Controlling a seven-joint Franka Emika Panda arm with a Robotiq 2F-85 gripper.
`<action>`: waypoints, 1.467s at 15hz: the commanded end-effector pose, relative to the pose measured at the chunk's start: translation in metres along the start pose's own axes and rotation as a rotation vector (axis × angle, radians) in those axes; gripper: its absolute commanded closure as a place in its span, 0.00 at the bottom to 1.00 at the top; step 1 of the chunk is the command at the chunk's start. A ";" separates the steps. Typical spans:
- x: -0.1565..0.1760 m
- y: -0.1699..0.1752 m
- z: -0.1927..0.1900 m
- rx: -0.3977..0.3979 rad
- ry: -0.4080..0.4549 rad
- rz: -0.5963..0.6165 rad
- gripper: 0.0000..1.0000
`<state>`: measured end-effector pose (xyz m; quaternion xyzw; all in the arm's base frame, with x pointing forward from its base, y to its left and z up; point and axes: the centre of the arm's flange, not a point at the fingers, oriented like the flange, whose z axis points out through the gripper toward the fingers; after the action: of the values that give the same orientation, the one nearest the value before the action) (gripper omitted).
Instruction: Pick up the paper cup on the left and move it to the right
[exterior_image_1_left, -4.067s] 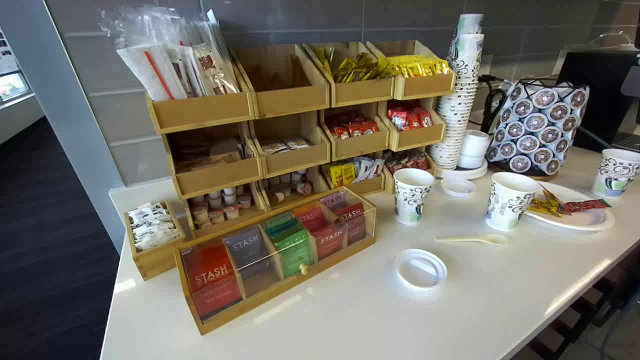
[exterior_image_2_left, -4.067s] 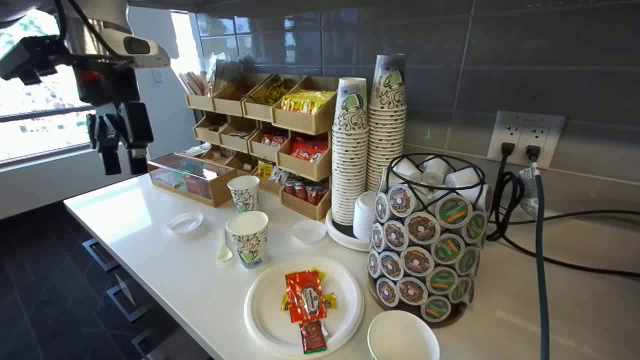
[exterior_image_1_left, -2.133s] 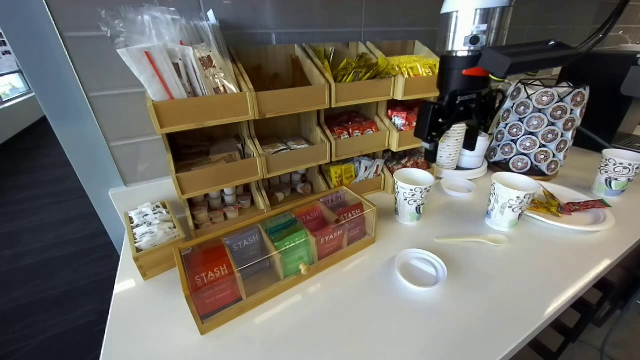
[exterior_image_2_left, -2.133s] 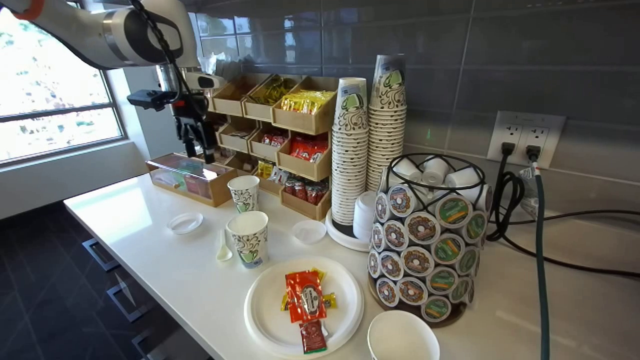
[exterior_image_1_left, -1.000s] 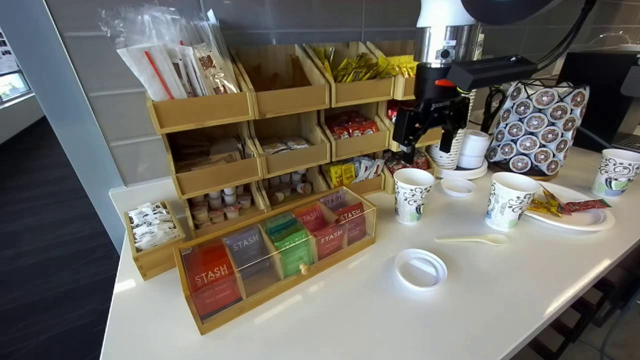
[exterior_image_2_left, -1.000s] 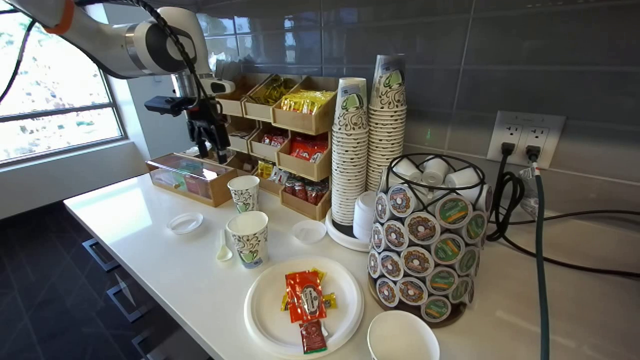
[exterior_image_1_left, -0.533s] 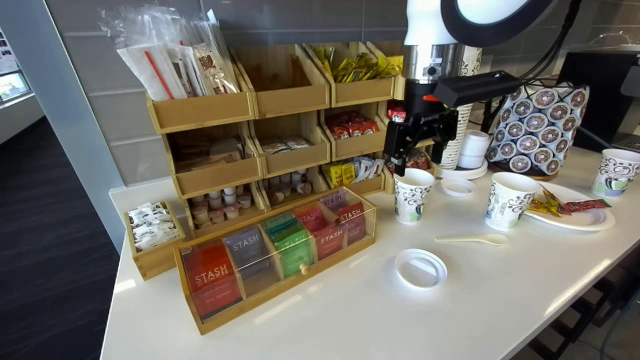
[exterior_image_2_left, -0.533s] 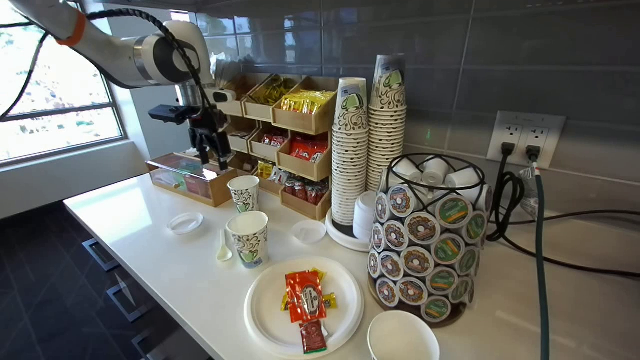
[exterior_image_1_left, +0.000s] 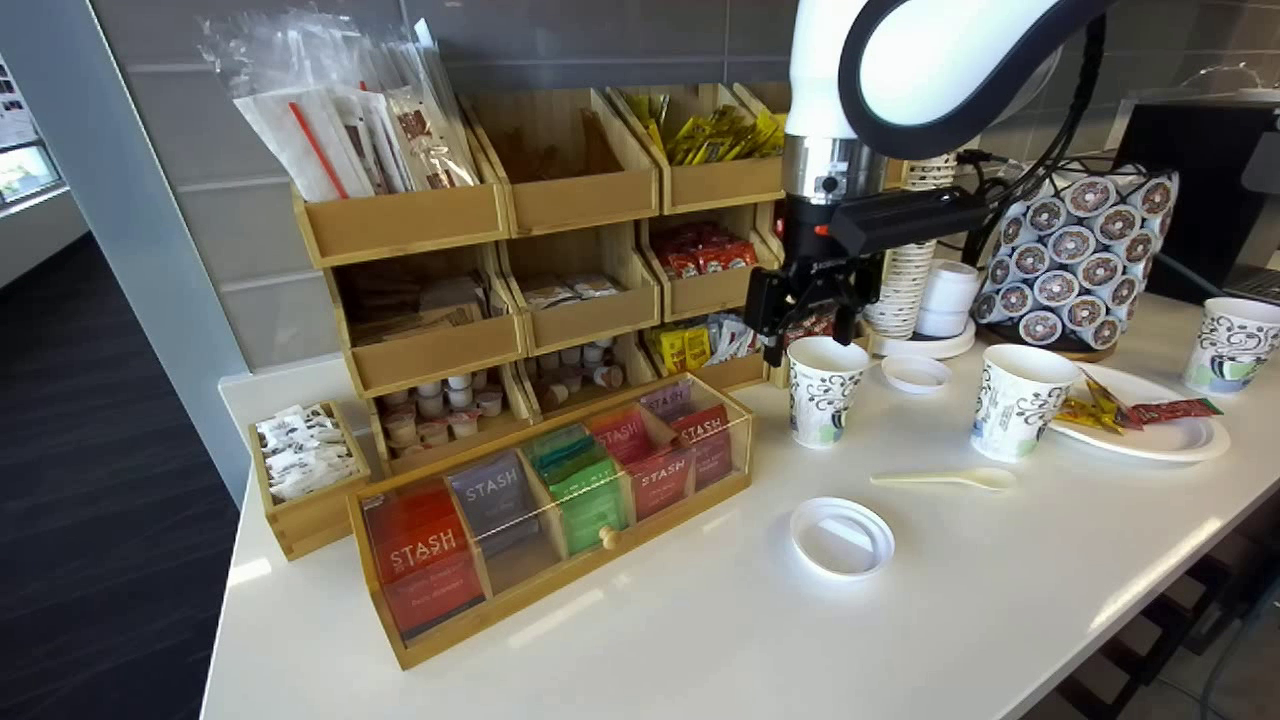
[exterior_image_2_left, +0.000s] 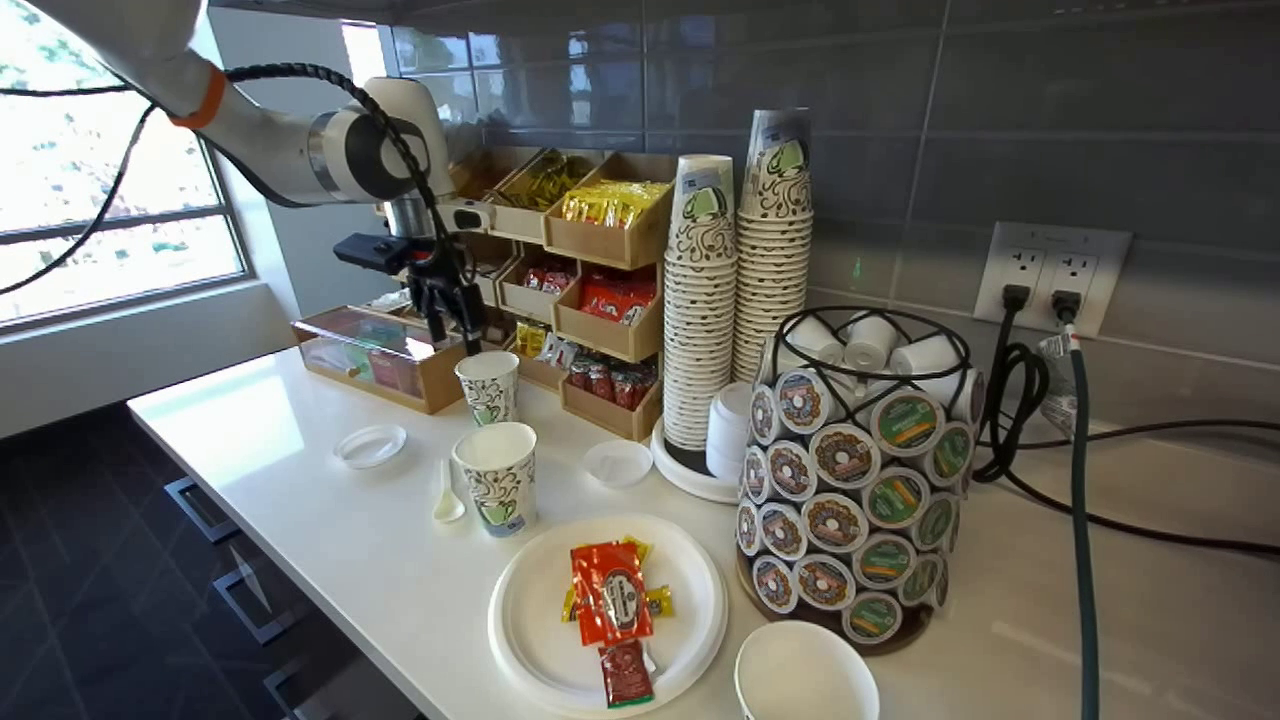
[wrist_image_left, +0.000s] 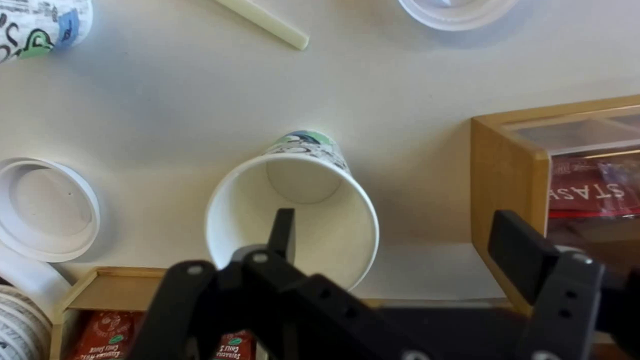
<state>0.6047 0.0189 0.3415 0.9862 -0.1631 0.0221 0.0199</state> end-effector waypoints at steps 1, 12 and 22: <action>0.016 -0.001 0.014 0.009 0.008 0.025 0.32; 0.025 0.002 0.024 -0.005 -0.014 0.077 0.77; 0.007 0.039 -0.035 -0.033 -0.047 0.154 0.99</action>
<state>0.6174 -0.0069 0.3466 0.9736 -0.2259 0.0111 0.0300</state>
